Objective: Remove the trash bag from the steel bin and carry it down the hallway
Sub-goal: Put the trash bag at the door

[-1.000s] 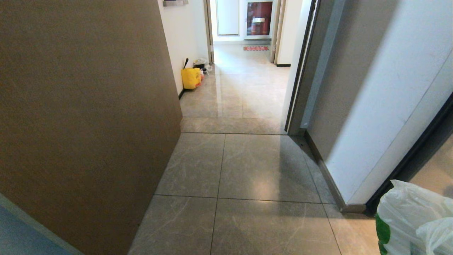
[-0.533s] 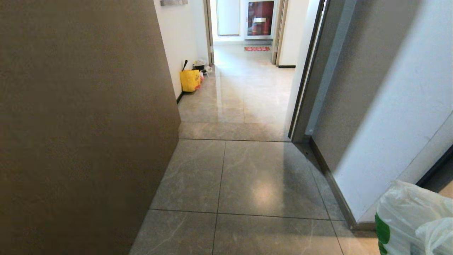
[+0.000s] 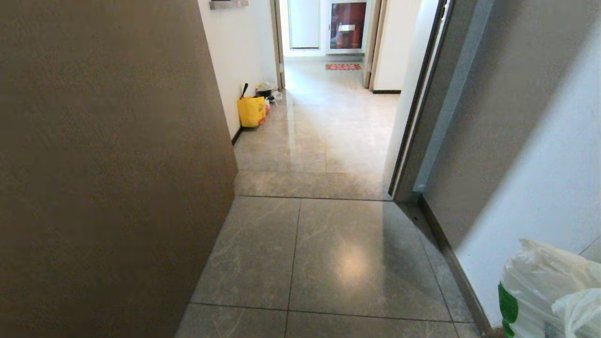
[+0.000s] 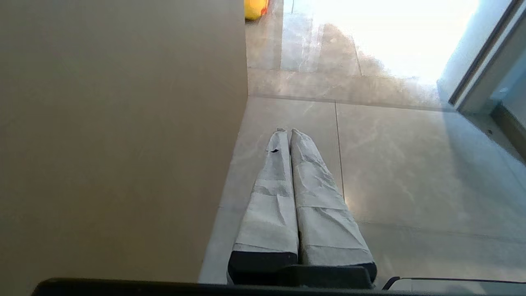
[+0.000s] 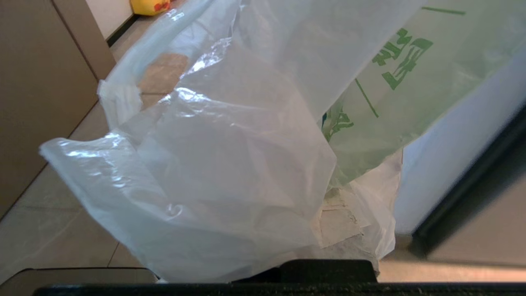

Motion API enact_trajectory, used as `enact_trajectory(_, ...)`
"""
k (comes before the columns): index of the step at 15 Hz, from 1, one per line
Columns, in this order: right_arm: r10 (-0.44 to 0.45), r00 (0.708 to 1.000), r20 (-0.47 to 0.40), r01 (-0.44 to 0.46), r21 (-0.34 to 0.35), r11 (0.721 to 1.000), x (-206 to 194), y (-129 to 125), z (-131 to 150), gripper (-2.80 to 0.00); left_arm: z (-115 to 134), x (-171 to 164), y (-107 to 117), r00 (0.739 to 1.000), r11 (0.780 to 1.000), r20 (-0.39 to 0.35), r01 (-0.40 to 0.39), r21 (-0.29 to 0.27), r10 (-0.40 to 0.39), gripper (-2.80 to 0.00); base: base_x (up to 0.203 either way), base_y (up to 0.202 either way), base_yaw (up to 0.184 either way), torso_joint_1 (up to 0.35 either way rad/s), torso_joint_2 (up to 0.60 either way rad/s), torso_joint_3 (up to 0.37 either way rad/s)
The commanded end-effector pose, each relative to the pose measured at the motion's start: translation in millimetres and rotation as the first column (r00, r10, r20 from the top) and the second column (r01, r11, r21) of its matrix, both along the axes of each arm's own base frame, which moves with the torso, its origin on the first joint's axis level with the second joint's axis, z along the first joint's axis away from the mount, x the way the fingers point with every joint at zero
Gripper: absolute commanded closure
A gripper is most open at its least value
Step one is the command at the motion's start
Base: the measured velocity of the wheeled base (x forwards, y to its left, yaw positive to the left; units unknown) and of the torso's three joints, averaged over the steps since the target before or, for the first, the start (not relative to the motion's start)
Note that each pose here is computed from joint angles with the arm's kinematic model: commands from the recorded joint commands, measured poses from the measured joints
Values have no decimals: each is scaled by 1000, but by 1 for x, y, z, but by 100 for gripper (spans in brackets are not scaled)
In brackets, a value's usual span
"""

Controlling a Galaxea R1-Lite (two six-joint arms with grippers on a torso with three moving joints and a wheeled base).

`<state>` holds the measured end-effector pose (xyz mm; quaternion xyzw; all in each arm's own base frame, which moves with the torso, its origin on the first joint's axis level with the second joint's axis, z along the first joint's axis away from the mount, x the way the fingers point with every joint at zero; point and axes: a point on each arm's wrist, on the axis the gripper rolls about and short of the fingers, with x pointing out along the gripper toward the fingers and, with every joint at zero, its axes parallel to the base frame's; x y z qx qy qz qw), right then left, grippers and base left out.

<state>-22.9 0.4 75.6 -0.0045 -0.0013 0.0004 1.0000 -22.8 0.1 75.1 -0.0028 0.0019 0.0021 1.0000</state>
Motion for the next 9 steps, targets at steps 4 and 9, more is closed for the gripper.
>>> enact_trajectory(4, -1, 1000, -1, 1, 1, 1000, 0, 0, 0, 0, 0, 0, 0, 1000, 1000, -1, 0, 0, 0, 0, 191, 0, 0, 2, 1, 1)
enact_trajectory(9, -1, 1000, -1, 1, 1, 1000, 0, 0, 0, 0, 0, 0, 0, 1000, 1000, -1, 0, 0, 0, 0, 191, 0, 1, 1, 0, 4)
